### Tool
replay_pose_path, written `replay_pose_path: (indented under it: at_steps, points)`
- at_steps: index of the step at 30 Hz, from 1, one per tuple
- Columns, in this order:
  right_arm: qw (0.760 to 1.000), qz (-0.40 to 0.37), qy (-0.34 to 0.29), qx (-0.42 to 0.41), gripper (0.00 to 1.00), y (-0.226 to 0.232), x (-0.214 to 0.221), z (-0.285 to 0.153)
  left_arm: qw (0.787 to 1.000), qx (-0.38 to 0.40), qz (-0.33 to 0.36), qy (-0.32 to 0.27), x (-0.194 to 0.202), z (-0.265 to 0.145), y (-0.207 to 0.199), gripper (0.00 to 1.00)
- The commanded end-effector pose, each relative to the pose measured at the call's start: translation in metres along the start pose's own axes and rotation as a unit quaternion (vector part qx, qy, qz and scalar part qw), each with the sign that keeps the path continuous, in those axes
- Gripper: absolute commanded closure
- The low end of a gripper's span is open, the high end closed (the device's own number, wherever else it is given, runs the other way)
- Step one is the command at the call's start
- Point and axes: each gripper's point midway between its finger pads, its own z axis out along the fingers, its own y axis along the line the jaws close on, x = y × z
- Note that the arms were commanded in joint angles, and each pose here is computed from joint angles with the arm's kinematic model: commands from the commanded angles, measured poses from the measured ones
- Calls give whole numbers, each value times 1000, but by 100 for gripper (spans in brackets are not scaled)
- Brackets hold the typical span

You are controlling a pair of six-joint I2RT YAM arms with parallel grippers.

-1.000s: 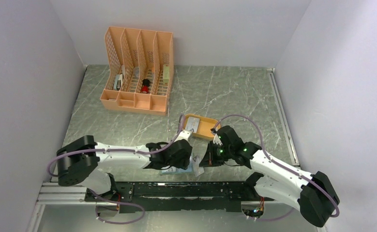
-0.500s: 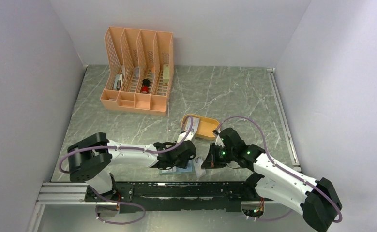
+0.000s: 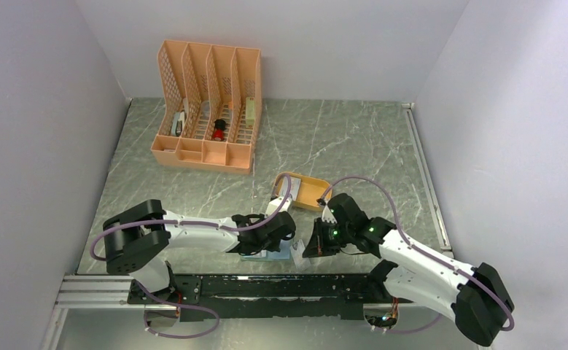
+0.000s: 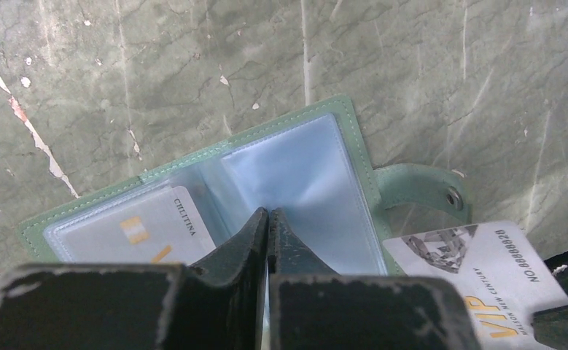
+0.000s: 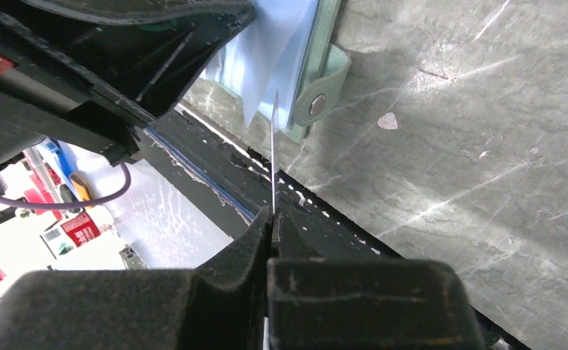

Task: Put the credit cards into the card holder
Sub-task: Turn over the card slot in the card holder.

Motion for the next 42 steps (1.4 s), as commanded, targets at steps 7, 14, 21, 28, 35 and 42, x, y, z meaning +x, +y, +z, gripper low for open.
replay_pose_path:
  at_steps: [7,14,21,28,35,42]
  points:
    - [1000,-2,22,-8,100,1,8,8,998,-37,17,54,41,9,26,95]
    - [999,6,29,-36,100,11,8,16,998,-31,9,54,41,8,24,95]
    - [998,9,27,-47,100,18,2,24,999,-9,-5,35,17,-10,9,84]
    - [998,11,19,-60,100,26,-4,26,1000,10,-20,4,-14,-43,2,65]
    - [997,-2,16,-70,100,41,-11,30,998,22,-44,-30,-32,-75,10,59]
    - [997,-15,17,-69,100,52,-16,41,996,35,-60,-58,-35,-92,22,58]
